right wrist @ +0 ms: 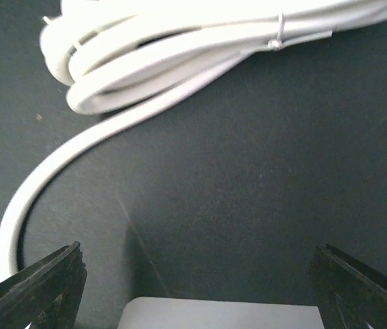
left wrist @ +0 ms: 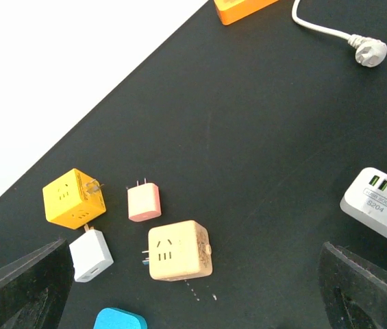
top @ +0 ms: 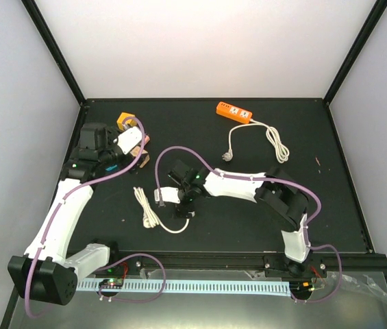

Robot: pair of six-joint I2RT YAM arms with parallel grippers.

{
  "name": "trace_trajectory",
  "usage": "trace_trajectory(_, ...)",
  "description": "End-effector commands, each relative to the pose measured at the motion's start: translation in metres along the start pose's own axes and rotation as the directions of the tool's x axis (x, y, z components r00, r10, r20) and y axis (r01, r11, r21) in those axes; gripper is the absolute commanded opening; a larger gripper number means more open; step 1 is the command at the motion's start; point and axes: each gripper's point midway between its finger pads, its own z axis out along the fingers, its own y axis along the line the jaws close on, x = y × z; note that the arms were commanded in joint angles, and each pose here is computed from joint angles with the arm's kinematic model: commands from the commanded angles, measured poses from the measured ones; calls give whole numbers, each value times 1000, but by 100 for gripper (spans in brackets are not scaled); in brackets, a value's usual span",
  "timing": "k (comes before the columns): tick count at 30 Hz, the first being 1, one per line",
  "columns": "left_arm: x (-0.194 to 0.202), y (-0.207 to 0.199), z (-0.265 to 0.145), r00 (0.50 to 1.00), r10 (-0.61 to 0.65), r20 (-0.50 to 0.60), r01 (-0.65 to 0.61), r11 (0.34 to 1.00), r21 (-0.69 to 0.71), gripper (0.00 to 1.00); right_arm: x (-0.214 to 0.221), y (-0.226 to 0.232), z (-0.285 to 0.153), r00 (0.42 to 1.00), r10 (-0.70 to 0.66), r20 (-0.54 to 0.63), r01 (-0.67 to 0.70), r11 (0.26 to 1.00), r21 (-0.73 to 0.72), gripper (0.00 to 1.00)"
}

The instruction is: Pull the plug off the socket

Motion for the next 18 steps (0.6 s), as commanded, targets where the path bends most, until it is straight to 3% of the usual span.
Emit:
trace_trajectory(1,-9,-3,-5,998,-5,68,5,1000,8,99,23,-4,4,991,1,-136,3,1000,30,91)
trace_trajectory(5,-8,-5,-4,997,-2,77,1,1000,13,99,51,-2,4,974,6,-225,2,999,34,91)
trace_trajectory(18,-8,-8,-3,996,2,87,-4,1000,27,99,155,-34,-48,927,111,-359,-74,990,116,92)
